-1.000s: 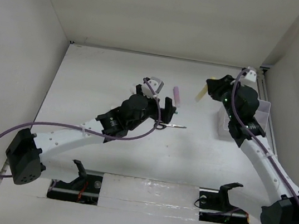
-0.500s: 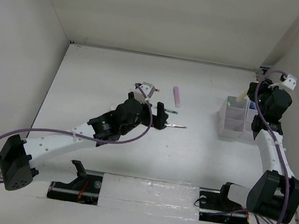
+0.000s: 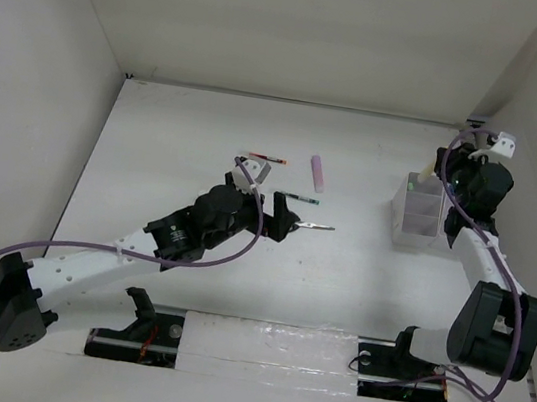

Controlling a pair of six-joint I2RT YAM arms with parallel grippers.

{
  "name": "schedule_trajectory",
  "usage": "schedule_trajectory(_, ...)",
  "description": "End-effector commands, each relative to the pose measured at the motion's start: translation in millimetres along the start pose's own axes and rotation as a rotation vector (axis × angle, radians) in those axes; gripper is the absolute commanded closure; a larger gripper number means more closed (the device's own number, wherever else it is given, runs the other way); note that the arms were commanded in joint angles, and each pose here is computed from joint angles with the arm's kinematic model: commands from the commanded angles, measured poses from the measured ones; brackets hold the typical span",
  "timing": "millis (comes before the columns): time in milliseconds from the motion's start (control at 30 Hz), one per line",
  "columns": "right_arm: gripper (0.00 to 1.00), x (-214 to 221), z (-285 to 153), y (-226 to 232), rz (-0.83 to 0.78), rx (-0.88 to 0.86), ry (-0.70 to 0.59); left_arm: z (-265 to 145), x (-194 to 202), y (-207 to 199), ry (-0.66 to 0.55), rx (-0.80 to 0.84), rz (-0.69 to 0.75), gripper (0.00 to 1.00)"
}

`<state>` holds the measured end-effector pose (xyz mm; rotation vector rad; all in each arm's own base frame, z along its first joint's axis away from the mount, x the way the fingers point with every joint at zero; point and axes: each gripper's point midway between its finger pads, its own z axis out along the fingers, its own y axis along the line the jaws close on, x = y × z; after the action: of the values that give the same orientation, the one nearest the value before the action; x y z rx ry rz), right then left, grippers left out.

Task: Sort the stationery into containers
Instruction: Place the pen in the storage box.

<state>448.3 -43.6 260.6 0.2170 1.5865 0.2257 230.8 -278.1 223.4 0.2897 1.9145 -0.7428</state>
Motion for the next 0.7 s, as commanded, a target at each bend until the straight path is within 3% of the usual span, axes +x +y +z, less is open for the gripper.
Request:
schedule_trajectory(0,1.0,-10.5,-1.8,-2.4,-0.047,0.0,-0.088,-4.6,-17.0,-11.8,-0.059,0.059,-0.01,0.0)
schedule_trajectory(600,1.0,17.7,2.9,-28.8,-0.033,0.106,-0.06,-4.8,-14.0,-18.6,-0.05,0.102,-0.001,0.0)
schedule_trajectory(667,0.95,18.8,3.5,-24.8,-0.033,0.097,-0.058,-6.9,-16.6,-19.3,-0.058,0.106,-0.003,0.0)
